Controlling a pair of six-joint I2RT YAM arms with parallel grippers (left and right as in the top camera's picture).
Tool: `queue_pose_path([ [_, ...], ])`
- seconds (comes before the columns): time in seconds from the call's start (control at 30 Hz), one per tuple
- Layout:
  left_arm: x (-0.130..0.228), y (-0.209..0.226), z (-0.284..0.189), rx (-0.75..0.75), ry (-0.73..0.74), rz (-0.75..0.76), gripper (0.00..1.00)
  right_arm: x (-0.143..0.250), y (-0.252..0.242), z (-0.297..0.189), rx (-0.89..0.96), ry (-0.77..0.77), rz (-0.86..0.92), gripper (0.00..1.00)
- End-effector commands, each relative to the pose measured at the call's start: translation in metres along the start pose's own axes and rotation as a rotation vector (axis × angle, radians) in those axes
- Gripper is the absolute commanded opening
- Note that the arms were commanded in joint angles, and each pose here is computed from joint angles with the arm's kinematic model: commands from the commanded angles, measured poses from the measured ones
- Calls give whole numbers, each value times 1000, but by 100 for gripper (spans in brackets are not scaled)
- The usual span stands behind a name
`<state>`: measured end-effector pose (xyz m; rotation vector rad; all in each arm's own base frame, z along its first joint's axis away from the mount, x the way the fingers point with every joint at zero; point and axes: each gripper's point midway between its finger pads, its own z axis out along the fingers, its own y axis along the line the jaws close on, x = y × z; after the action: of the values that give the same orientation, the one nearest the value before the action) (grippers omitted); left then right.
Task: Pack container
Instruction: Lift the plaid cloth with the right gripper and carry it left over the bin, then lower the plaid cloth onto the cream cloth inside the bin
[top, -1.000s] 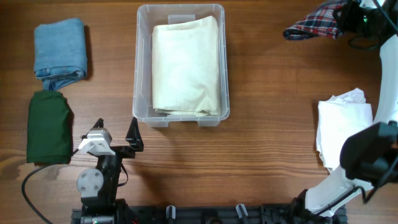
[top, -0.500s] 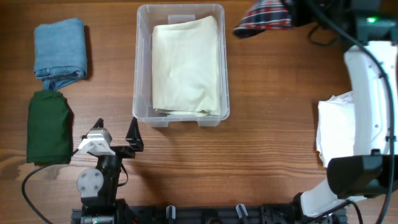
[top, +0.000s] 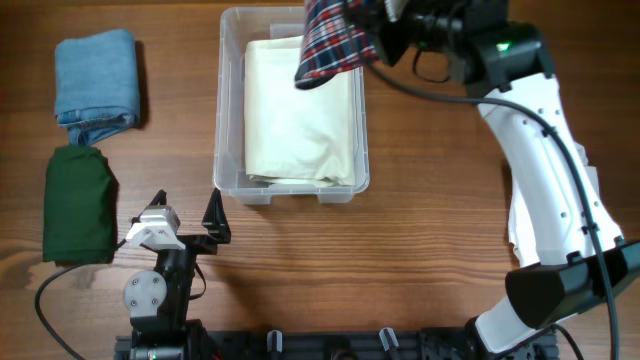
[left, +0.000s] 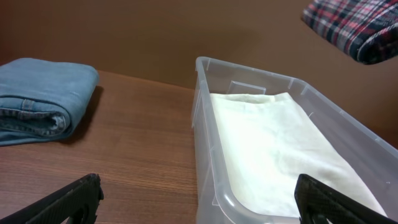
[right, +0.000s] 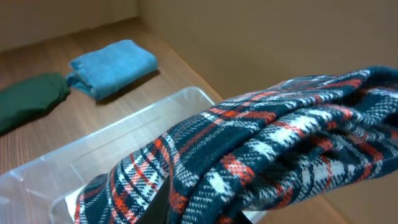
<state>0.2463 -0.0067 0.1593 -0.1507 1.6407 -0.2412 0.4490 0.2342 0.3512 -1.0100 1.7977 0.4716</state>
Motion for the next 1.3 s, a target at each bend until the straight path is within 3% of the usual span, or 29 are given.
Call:
queue_pose_path([
  [0.0,3,3,0,-11,5,7,100,-21,22,-1,-46,-58,-181,4],
  [0.43,3,3,0,-11,5,7,100,-4,44,60,-171,-75,-229,4],
  [0.97,3,3,0,-11,5,7,100,16,50,121,-176,-31,212,4],
  [1.27,3,3,0,-12,6,6,100,39,49,142,-179,14,299,4],
])
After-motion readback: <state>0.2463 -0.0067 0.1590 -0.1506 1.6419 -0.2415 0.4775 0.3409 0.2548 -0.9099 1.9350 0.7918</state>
